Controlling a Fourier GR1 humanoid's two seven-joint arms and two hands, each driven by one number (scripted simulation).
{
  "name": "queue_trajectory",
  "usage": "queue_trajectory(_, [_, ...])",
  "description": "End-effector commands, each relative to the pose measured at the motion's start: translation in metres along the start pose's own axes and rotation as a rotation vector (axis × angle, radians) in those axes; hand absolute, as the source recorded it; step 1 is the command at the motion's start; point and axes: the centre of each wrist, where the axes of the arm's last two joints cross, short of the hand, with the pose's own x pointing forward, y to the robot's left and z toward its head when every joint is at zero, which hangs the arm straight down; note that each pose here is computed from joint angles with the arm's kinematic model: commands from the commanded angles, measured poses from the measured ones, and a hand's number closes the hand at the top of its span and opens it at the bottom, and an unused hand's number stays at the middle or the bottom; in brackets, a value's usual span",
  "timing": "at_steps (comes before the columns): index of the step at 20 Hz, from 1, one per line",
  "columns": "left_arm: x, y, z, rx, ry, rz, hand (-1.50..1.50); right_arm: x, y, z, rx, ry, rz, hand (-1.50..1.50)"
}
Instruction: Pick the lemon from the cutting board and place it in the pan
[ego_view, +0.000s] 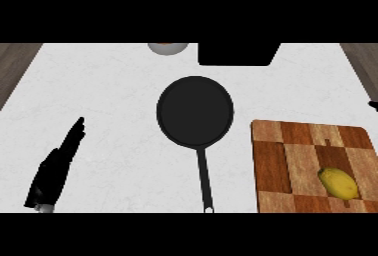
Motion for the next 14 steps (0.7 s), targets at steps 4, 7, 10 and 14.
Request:
queue_trajectory(4, [0.011,0.004,-0.01,-0.01,0.018,-0.002,0.0,0.039,0.027,-0.041,0.128,0.071,0.072,-1.5])
queue_trajectory(7, [0.002,-0.002,-0.007,0.002,0.002,0.019,0.0,0.047,0.019,-0.029,0.149,0.097,0.133,-1.5])
queue_trajectory(10, [-0.001,0.008,-0.003,0.008,-0.007,-0.003,0.0,0.053,0.023,-0.036,0.222,0.174,0.252,-1.5])
queue_trajectory(14, [0.01,-0.002,-0.008,0.006,0.003,0.004,0.0,0.065,0.049,-0.051,0.266,0.216,0.278,-1.5])
